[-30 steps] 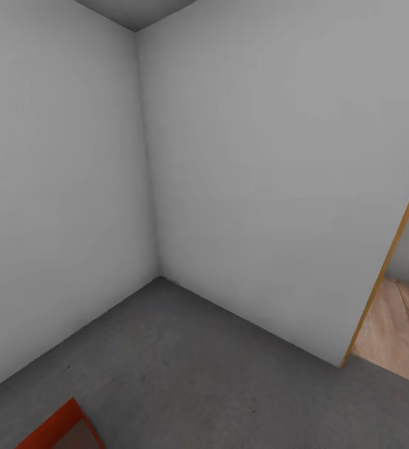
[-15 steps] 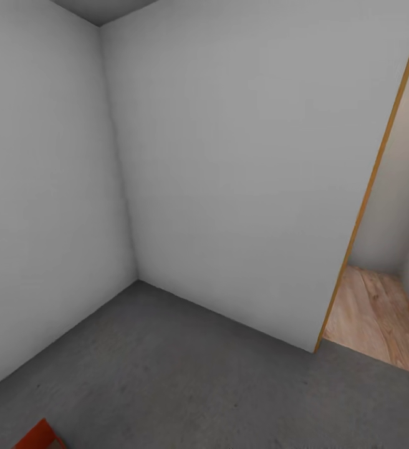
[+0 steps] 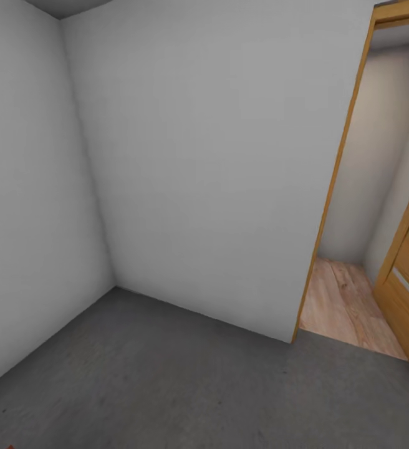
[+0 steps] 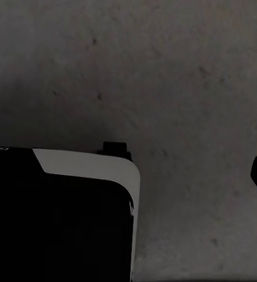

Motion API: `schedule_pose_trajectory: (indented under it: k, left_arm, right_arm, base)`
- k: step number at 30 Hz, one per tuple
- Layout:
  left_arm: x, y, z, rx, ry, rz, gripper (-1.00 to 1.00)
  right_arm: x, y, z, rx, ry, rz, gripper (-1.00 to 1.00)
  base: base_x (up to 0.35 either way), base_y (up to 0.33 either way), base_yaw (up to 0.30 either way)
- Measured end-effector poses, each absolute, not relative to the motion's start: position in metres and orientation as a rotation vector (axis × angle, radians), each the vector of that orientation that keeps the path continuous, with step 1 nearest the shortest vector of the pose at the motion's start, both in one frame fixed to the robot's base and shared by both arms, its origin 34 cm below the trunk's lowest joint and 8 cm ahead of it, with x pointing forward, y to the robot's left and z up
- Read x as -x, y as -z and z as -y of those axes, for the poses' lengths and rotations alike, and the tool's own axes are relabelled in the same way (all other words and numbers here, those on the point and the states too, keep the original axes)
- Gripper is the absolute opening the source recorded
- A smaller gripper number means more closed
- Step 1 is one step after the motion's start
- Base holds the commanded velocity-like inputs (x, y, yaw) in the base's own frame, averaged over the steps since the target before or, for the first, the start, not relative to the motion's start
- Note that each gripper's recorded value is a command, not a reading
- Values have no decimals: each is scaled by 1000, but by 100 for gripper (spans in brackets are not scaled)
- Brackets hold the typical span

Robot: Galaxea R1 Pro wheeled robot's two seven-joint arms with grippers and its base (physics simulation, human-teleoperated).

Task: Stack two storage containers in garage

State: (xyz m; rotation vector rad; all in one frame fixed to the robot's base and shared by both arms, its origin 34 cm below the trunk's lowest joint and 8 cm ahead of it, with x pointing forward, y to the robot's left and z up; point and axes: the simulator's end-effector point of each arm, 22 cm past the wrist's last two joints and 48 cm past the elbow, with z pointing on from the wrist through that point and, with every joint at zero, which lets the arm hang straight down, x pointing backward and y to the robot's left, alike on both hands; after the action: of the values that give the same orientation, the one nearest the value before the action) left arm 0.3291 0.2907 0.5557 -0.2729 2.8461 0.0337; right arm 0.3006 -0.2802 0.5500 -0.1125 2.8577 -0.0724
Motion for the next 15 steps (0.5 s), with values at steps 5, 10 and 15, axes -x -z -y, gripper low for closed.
schedule_pose_trajectory:
  k: [5, 10, 15]
  left_arm:
    - [-330, -556, -291, 273, -33, -2844, 100]
    - [-330, -556, -291, 273, -33, -2842, 100]
    - [-331, -557, -291, 273, -33, -2840, 100]
  right_arm:
    - [-301, -550, 280, 112, 72, -2856, 100]
    - [-302, -551, 280, 112, 72, -2854, 100]
    - [-303, -551, 279, 112, 70, -2852, 100]
  base:
    - [0, 0, -240]
    - [0, 0, -239]
    - [0, 0, -235]
